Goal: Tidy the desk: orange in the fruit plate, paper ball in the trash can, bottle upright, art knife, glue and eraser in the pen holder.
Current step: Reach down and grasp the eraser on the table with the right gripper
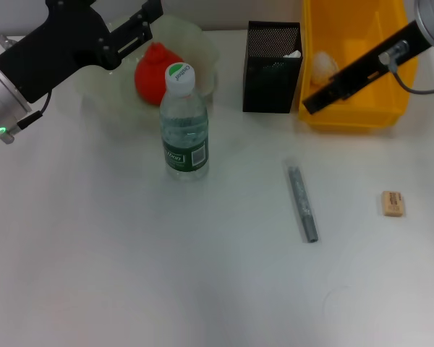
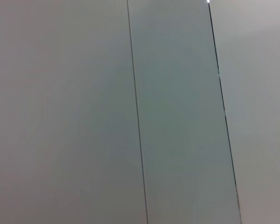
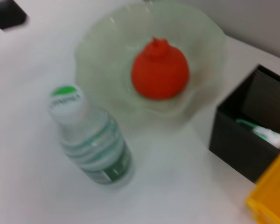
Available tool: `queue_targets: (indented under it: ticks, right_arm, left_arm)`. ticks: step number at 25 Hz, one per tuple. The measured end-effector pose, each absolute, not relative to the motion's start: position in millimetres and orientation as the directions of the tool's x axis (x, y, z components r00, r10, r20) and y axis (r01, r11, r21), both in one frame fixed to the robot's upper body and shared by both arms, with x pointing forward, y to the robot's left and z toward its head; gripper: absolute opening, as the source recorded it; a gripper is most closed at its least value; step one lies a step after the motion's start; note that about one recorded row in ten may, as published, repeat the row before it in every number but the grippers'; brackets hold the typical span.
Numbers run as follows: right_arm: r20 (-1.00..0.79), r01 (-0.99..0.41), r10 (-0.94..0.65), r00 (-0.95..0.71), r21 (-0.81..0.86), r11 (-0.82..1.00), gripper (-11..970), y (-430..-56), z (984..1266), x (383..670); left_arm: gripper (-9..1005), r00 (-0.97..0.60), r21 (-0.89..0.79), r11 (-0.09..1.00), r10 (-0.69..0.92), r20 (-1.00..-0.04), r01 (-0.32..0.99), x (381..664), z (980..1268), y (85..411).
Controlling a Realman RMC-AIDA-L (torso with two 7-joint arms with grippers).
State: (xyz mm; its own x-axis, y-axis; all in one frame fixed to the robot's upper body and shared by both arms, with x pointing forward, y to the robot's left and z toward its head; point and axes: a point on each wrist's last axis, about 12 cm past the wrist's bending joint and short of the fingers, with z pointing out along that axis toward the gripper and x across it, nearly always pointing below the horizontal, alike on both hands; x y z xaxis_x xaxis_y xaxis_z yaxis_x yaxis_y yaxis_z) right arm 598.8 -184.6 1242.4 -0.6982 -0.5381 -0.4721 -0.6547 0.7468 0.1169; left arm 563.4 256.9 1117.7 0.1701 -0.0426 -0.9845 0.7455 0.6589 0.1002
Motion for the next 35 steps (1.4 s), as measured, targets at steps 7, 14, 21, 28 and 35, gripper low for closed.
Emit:
queue_targets:
  ticks: [7,14,21,28,35]
  right_arm:
    - [-0.283,-0.570,-0.532,-0.798,0.066,0.819,659,-200,1212,602]
    - [-0.208,-0.539,-0.514,-0.832,0.090,0.837,688,-207,1192,599]
    - [-0.123,-0.495,-0.483,-0.867,0.100,0.863,682,-219,1169,593]
    - [-0.126,-0.457,-0.444,-0.887,0.106,0.883,677,-230,1154,591]
    - [-0.126,-0.443,-0.429,-0.894,0.111,0.890,672,-231,1143,592]
  left_arm:
    - [668,0.167,0.098,0.659,-0.042,-0.985,0.745,564,1117,257]
    - [668,0.165,0.096,0.654,-0.044,-0.985,0.751,565,1117,254]
    - [668,0.162,0.092,0.653,-0.047,-0.986,0.752,565,1116,253]
    - [668,0.162,0.091,0.656,-0.048,-0.986,0.749,565,1116,254]
    - [668,0.171,0.103,0.658,-0.039,-0.985,0.746,565,1117,254]
